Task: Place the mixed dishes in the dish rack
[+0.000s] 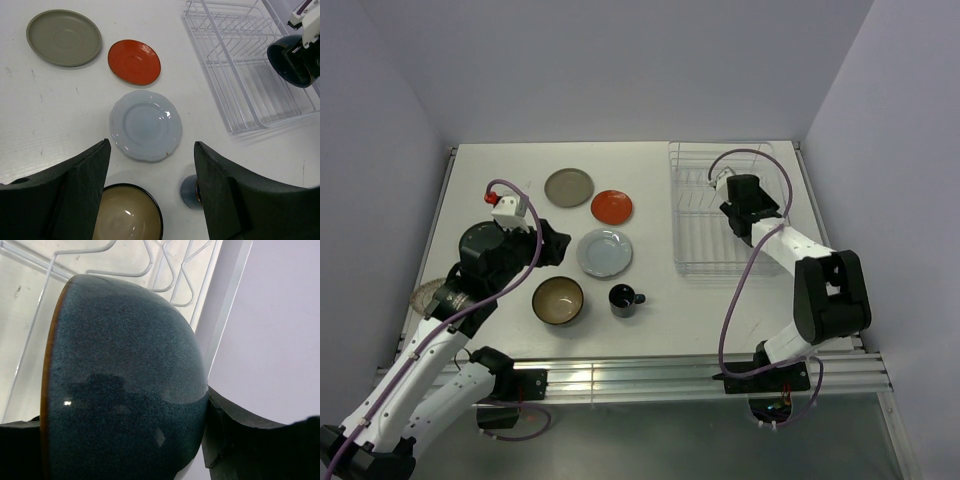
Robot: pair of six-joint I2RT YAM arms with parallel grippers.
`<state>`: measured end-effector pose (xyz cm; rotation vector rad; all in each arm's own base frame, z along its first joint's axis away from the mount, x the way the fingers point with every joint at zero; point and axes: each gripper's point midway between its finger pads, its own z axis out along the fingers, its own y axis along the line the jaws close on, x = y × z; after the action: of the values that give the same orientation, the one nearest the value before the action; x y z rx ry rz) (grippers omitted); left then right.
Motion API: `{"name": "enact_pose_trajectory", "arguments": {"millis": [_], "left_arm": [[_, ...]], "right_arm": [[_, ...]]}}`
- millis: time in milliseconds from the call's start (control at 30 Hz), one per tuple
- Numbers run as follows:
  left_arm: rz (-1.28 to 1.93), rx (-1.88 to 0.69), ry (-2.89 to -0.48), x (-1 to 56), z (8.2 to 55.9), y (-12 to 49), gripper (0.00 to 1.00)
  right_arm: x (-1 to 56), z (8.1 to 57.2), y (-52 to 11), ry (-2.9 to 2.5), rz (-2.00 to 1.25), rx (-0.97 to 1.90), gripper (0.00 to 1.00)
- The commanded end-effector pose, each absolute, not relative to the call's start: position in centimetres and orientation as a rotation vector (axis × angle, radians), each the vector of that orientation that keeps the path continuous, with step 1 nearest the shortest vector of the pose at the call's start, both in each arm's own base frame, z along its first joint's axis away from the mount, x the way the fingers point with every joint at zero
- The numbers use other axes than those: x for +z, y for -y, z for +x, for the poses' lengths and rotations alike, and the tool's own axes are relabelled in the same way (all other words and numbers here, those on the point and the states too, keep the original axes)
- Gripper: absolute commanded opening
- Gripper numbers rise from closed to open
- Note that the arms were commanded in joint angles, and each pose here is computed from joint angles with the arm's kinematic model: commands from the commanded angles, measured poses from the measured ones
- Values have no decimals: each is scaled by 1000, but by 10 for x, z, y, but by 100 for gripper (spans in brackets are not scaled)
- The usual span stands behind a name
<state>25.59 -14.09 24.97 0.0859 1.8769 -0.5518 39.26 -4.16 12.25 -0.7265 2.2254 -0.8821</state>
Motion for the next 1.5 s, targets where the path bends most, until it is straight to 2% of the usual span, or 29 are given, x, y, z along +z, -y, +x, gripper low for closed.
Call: {"name": "enact_pose_trajectory", "arguments": {"millis": [0,833,1467], "left_arm": [[92,-543,-1845,256,257,139,74],[94,-543,-1846,256,257,139,74],[94,-542,-1841,257,257,138,74]], "right_arm": [[165,413,51,-2063,-613,-1027,0],[141,401,48,-2066,-692,-1125,0],[204,408,59,-1885,-585,-1291,0]]}}
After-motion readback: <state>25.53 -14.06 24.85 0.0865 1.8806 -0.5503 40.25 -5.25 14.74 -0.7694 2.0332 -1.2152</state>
